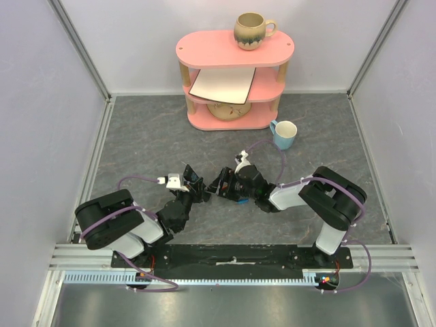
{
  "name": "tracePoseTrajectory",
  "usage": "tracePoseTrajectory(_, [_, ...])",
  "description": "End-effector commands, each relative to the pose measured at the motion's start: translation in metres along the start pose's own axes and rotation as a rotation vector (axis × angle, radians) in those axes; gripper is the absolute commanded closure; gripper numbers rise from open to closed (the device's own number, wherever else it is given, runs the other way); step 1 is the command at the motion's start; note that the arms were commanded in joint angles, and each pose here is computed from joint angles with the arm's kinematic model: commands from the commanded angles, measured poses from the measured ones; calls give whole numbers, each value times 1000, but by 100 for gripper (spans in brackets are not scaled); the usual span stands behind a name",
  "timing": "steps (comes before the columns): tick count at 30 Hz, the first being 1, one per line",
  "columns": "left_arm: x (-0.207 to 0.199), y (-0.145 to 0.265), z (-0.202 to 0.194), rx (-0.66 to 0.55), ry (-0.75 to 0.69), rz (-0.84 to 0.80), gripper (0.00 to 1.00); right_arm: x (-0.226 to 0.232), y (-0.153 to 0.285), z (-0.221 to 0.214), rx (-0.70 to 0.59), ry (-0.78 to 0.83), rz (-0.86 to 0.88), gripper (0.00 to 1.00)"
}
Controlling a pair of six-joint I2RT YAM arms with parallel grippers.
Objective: Load the batteries into the remote control
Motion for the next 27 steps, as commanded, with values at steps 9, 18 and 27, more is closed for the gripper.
tracePoseTrajectory(9, [-2,7,27,-120,64,-28,98,14,-8,11,-50,-43,53,17])
tracePoseTrajectory(18, [-2,8,26,-119,65,-27,98,5,-10,9,-52,-59,19,18])
tracePoseTrajectory(27, [-3,8,25,-113,56,-34,98,3,-16,7,-28,-53,-11,20])
Point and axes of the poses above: each gripper's point midway between its finger pads, its own y axis back along the fingers, its own x axis along the line the jaws close on, z = x × y, the point moved 3 cm from there along y, back along the fingers, and after that the axes turned 7 degrees about y, right-handed, at the moved point
